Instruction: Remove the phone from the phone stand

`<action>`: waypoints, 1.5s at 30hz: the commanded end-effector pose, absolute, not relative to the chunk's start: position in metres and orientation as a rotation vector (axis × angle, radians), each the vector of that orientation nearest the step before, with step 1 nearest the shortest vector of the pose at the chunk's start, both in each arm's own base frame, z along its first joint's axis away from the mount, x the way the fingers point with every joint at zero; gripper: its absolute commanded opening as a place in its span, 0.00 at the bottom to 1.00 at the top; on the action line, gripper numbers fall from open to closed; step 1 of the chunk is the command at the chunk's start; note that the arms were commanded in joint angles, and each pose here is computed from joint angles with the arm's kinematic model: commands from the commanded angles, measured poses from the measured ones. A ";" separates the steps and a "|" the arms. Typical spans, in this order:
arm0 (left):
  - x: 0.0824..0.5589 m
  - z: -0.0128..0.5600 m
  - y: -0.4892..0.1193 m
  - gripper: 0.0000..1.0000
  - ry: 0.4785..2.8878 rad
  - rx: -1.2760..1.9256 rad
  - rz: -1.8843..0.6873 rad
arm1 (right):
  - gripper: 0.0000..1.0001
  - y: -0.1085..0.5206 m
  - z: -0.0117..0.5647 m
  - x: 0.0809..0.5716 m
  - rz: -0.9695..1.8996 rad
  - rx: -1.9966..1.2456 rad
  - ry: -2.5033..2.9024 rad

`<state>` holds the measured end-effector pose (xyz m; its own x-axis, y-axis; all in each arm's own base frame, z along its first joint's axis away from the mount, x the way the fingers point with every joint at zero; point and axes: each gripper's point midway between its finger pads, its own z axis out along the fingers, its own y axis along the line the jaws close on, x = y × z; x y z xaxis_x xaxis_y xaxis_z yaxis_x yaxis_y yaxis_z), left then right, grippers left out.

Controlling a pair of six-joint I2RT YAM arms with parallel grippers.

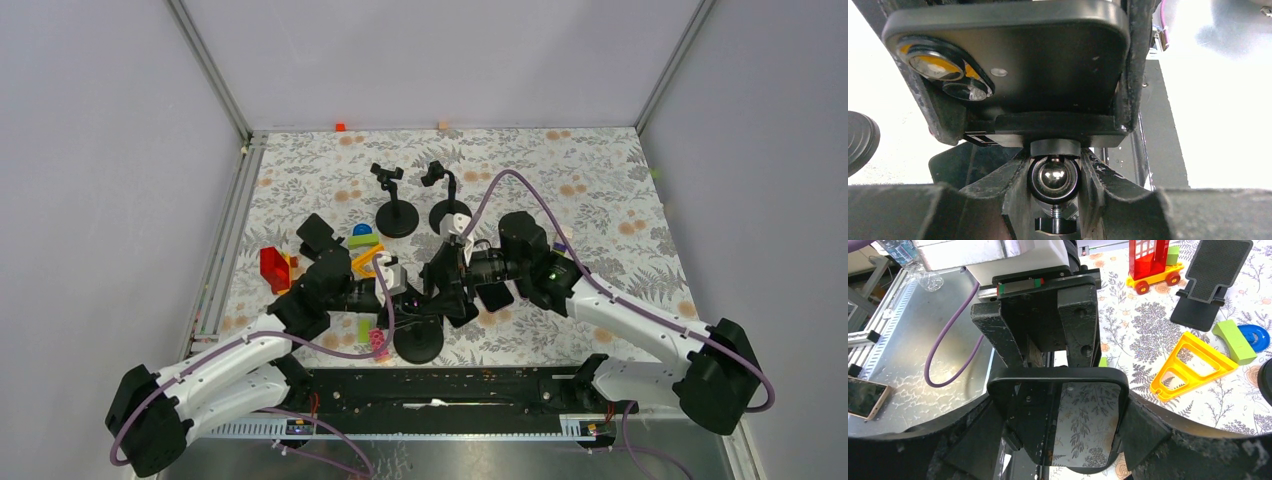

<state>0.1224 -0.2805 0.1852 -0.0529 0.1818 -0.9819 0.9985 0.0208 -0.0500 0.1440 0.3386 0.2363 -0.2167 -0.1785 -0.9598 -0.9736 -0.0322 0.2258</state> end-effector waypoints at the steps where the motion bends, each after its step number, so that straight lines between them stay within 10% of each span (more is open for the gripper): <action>1: 0.118 0.230 -0.291 0.00 1.186 1.337 -1.164 | 0.47 0.331 0.249 0.161 1.185 -1.227 1.422; 4: 0.112 0.229 -0.291 0.00 1.170 1.364 -1.191 | 0.17 0.327 0.244 0.168 1.109 -1.235 1.417; 11: 0.095 0.229 -0.291 0.00 1.121 1.444 -1.260 | 0.00 0.327 0.229 0.203 0.951 -1.214 1.458; 28: 0.044 0.220 -0.291 0.00 1.024 1.638 -1.426 | 0.00 0.328 0.218 0.282 0.862 -1.251 1.465; 45: 0.036 0.219 -0.290 0.00 1.001 1.668 -1.456 | 0.00 0.316 0.249 0.226 1.054 -1.354 1.303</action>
<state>0.1214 -0.2900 0.1831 0.0221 0.2470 -0.9688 0.9994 -0.0316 0.0147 0.1556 0.3266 0.2328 -0.0969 -0.2421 -0.9654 -0.9624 -0.2246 0.1530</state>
